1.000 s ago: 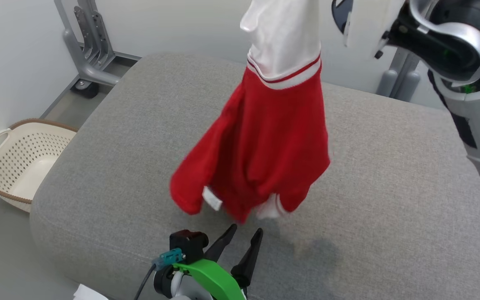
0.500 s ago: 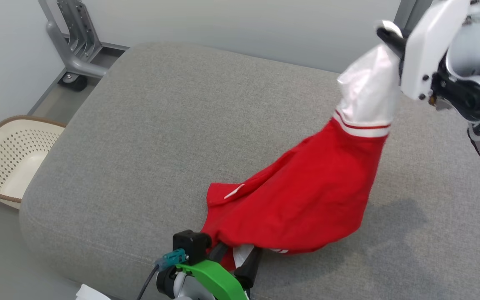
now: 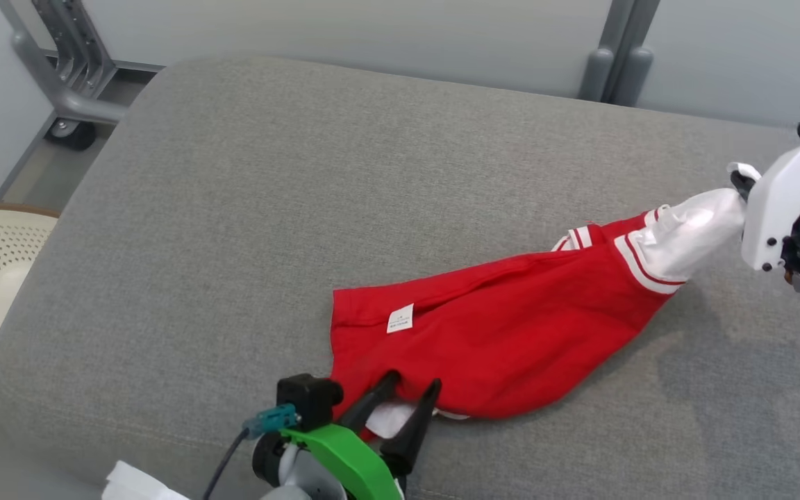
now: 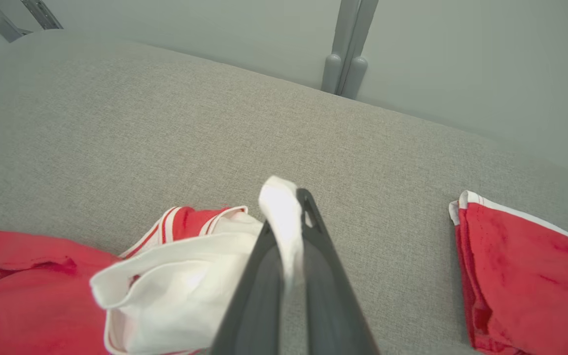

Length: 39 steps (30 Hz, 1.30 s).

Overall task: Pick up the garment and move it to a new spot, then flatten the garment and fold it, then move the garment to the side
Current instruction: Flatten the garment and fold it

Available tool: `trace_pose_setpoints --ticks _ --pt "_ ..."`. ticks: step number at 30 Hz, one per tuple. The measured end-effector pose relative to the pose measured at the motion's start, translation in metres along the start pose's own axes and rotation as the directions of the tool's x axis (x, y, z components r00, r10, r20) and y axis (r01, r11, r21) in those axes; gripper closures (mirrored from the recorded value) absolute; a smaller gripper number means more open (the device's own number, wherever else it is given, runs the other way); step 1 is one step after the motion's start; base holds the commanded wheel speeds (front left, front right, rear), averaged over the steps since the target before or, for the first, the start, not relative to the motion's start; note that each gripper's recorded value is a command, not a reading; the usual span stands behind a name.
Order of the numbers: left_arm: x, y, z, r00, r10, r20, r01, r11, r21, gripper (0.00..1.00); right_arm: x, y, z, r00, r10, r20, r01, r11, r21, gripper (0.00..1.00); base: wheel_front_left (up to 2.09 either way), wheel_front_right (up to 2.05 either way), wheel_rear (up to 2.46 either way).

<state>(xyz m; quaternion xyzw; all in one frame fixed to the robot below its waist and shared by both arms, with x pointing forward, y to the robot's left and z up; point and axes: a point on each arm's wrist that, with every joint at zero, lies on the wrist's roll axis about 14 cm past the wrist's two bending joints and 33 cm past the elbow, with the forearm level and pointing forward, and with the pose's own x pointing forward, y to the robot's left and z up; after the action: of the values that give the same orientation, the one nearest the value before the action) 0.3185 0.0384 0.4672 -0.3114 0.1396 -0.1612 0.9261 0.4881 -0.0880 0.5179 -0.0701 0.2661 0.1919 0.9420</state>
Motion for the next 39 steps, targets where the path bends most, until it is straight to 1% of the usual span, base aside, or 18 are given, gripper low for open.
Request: trace_pose_setpoints --ticks 4,6,8,10,13,15,18,25,30,36,39 --pt "0.006 0.006 0.019 0.999 -0.008 0.034 0.007 1.000 0.023 0.00 -0.006 -0.028 -0.029 0.997 -0.077 -0.017 0.078 0.997 0.021 1.00 0.00 0.00 0.00" --pt "0.013 0.013 0.039 0.997 0.001 0.074 -0.006 0.998 0.066 0.00 -0.009 -0.037 -0.043 0.995 -0.101 -0.022 0.102 0.994 0.041 1.00 0.00 0.00 0.00" --pt "0.020 0.020 0.057 0.995 0.005 0.104 -0.017 0.994 0.110 0.00 -0.011 -0.035 -0.056 0.994 -0.103 -0.023 0.105 0.990 0.091 1.00 0.00 0.00 0.00" --pt "0.026 0.028 0.068 0.993 0.016 0.114 -0.032 0.990 0.136 0.00 -0.012 -0.026 -0.064 0.997 -0.082 -0.010 0.083 0.985 0.152 1.00 0.00 0.00 0.00" --pt "0.031 0.049 0.060 0.996 0.072 0.047 -0.079 0.981 0.175 0.00 -0.013 -0.016 -0.064 0.997 -0.069 0.042 0.057 0.970 0.237 1.00 0.00 0.00 0.00" --pt "0.033 0.061 0.050 0.995 0.103 -0.009 -0.099 0.976 0.194 0.00 -0.014 -0.014 -0.062 0.995 -0.072 0.073 0.049 0.960 0.274 1.00 0.00 0.00 0.00" --pt "0.041 0.062 0.037 0.992 0.100 -0.073 -0.084 0.977 0.197 0.00 -0.014 -0.010 -0.065 0.993 -0.074 0.092 0.043 0.953 0.300 1.00 0.00 0.00 0.00" --pt "0.063 0.061 0.020 0.983 0.089 -0.159 -0.058 0.981 0.187 0.00 -0.016 -0.018 -0.082 0.989 -0.110 0.094 0.074 0.941 0.331 1.00 0.00 0.00 0.00" --pt "0.070 0.071 0.004 0.969 0.113 -0.221 -0.068 0.977 0.200 0.00 -0.017 -0.027 -0.100 0.987 -0.142 0.068 0.110 0.930 0.351 1.00 0.00 0.00 0.00" --pt "0.074 0.081 0.007 0.964 0.135 -0.228 -0.078 0.966 0.245 0.00 -0.015 -0.028 -0.107 0.986 -0.154 0.066 0.119 0.923 0.367 1.00 0.00 0.00 0.00" --pt "0.073 0.085 0.011 0.964 0.150 -0.219 -0.091 0.962 0.258 0.00 -0.014 -0.027 -0.117 0.987 -0.153 0.043 0.127 0.921 0.369 1.00 0.00 0.00 0.00"
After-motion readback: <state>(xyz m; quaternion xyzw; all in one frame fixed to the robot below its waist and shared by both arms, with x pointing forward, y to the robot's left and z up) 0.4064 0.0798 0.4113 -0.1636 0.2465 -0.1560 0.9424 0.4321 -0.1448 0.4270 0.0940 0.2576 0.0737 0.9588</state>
